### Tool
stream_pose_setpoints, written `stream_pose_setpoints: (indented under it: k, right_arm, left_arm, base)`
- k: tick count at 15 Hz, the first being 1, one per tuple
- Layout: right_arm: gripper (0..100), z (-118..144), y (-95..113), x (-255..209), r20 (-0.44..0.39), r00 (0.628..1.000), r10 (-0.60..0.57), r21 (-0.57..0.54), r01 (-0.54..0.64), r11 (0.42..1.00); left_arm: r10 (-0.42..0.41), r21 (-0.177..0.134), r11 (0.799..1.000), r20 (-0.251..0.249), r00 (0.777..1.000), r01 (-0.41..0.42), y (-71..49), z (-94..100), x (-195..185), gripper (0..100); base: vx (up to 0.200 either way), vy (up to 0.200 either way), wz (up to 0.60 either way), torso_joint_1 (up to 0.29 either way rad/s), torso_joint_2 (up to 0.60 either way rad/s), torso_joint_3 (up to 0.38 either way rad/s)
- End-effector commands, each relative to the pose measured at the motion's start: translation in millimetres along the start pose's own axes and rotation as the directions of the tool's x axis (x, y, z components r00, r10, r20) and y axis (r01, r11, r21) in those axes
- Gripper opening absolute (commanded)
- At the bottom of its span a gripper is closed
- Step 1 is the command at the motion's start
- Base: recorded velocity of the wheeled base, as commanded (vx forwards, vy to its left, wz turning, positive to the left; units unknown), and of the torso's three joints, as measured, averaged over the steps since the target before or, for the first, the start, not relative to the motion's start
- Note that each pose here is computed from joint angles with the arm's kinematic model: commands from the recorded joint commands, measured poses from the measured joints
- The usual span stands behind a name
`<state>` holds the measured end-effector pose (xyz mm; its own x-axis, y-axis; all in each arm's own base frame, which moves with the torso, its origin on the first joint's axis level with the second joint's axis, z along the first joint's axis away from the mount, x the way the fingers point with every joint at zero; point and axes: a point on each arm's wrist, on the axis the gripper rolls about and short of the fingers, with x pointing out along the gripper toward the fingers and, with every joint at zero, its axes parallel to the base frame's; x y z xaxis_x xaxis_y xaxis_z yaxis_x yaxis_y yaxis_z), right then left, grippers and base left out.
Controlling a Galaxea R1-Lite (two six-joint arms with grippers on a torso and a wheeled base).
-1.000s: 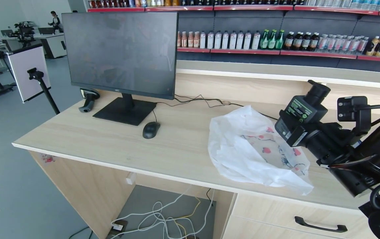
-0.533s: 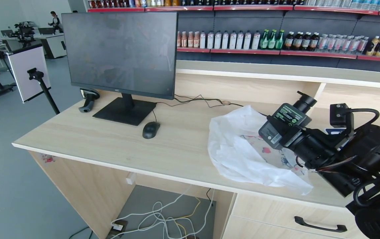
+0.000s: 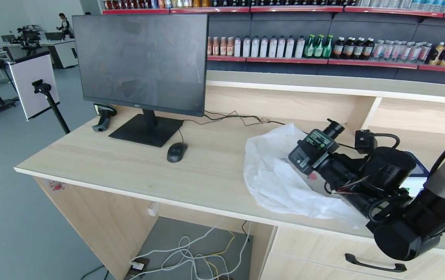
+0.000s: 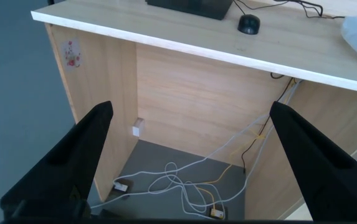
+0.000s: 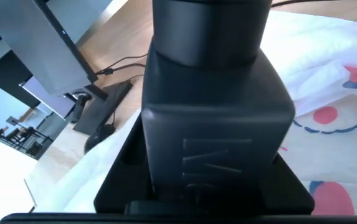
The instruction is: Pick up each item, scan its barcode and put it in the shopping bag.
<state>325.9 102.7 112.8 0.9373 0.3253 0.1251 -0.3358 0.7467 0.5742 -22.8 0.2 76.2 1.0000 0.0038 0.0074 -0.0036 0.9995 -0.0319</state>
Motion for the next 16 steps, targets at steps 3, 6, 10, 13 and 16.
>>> stream_pose_setpoints:
  k: [3,6,10,13,16]
  right_arm:
    - [0,-20,-23,0,-0.064,0.995,-0.071,-0.008,0.071,0.997]
    - [0,-21,-17,-5,-0.079,0.995,-0.058,-0.008,0.057,0.998]
    - [0,-25,27,-12,-0.127,0.986,0.108,0.043,-0.103,0.994]
    - [0,-43,12,-11,-0.189,0.981,0.048,0.024,-0.044,0.999]
    - [0,-55,2,-14,-0.235,0.972,0.013,0.019,-0.009,1.000]
  left_arm:
    - [0.001,0.000,1.000,0.000,1.000,-0.001,0.0,0.0,0,100]
    - [0.001,-0.002,1.000,-0.001,1.000,-0.001,0.0,-0.1,0,100]
    - [0.001,0.000,1.000,-0.001,1.000,-0.001,0.0,-0.1,0,100]
    - [0.001,-0.002,1.000,-0.001,1.000,-0.001,0.0,-0.1,0,100]
    - [0.001,-0.003,1.000,0.002,1.000,-0.001,0.0,0.2,0,100]
  base:
    - [0.000,0.000,0.00,0.000,0.00,0.000]
    - [0.000,0.000,0.00,0.000,0.00,0.000]
    - [0.000,0.000,0.00,0.000,0.00,0.000]
    - [0.000,0.000,0.00,0.000,0.00,0.000]
    - [0.000,0.000,0.00,0.000,0.00,0.000]
